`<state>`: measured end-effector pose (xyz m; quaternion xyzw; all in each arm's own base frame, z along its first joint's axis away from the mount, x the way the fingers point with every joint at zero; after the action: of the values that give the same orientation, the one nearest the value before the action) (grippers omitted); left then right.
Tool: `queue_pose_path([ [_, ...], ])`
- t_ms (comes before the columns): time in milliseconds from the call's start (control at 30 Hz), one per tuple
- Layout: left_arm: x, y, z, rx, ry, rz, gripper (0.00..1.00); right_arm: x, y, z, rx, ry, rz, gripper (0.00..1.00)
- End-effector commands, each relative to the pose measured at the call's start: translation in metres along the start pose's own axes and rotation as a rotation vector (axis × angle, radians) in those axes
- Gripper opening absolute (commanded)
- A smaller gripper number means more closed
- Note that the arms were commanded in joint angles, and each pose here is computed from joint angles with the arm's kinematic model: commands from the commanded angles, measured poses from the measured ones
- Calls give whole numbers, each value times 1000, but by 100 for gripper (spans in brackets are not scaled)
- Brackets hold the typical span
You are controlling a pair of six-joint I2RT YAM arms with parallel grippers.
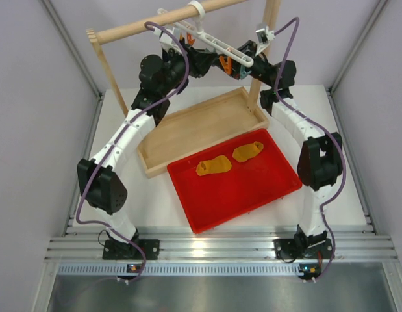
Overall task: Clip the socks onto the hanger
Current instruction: Open the clamp at the hanger.
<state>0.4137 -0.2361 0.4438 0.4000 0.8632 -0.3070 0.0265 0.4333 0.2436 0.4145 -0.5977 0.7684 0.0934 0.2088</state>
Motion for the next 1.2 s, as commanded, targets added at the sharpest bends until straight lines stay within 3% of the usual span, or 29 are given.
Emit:
queue_pose_path([
  [0, -4, 9, 2, -4, 9, -62, 47, -10, 17, -38, 118, -70, -45, 0],
  [733, -17, -7, -7, 117, -76, -117, 50, -13, 21, -34, 172, -66, 0, 0],
  [833, -19, -7, -8, 123, -81, -119, 45, -12, 22, -34, 172, -65, -5, 0],
  [967, -18, -7, -10, 124, -98, -129, 24, -10, 23, -32, 165, -55, -6, 0],
  [1000, -18, -8, -10, 124, -95, -124, 13, -9, 23, -31, 156, -49, -4, 0],
  [1033, -18, -8, -10, 120, -93, -119, 9, -8, 22, -30, 150, -42, -6, 2],
  [1100, -18, -8, -9, 113, -87, -116, 0, -1, 20, -27, 113, -27, 4, 15],
  [1133, -18, -6, -8, 107, -84, -118, 0, 3, 20, -26, 105, -17, 0, 28],
  [1167, -17, -6, -8, 104, -83, -117, 0, 5, 21, -28, 97, -12, -2, 32],
])
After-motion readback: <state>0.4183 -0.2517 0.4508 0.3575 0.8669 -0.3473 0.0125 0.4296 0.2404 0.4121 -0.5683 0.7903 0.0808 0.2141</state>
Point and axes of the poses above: each gripper's point midway between its finger pads, its own x axis back along the fingers, its own y axis along the line the jaws close on, z = x × y, the point moved 8 cm from there along x, back along the fingers, and after that the axes turned 14 degrees about x, right-handed, at the moved point
